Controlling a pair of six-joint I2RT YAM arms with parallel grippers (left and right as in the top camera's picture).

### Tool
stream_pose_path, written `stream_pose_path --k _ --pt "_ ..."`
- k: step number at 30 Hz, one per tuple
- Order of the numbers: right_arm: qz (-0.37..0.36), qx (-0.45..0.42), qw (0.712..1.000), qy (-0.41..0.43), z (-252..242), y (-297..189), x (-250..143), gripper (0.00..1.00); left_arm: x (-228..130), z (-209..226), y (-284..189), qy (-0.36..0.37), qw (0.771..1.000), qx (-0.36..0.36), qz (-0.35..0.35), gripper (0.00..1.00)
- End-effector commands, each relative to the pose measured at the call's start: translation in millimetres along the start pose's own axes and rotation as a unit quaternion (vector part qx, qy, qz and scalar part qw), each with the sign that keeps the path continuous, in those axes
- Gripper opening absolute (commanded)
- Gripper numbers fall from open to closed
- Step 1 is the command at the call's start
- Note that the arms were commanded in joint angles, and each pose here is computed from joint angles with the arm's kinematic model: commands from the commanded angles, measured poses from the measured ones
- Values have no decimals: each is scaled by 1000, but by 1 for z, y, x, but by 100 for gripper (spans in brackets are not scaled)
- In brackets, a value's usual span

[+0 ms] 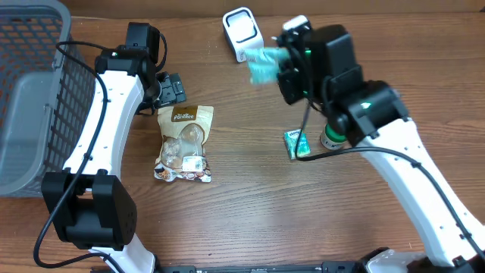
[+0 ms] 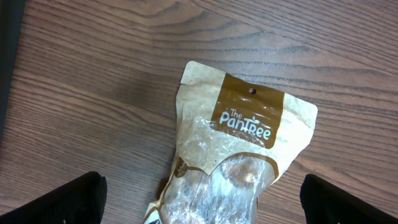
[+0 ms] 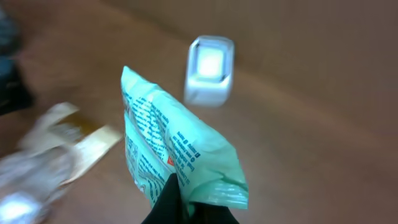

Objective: Scan the item barcode
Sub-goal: 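Hold the teal packet against the scanner window with the right gripper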

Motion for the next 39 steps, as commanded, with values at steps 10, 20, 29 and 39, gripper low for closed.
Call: stream_pose_path --k 10,20,29,39 --pt "9 -233 924 -302 1 121 15 4 2 -3 -9 10 1000 -3 -15 99" --pt "-50 -301 852 -426 14 199 12 4 2 -3 -9 10 1000 -3 -15 100" --pt "-92 -300 826 -468 9 240 -7 3 2 -3 -9 10 1000 -3 -15 100" --pt "-155 -300 829 -445 -14 245 12 3 2 -3 -9 10 1000 -3 -15 100"
Point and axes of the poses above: each gripper's point midway between its finger pads, its own y axis out along the fingers, its own z axis along the line the jaws close on, x = y × z, the point moved 9 cm from there along -y, back along the fingers, and after that the axes turned 1 degree about -y, right-handed, at the moved point
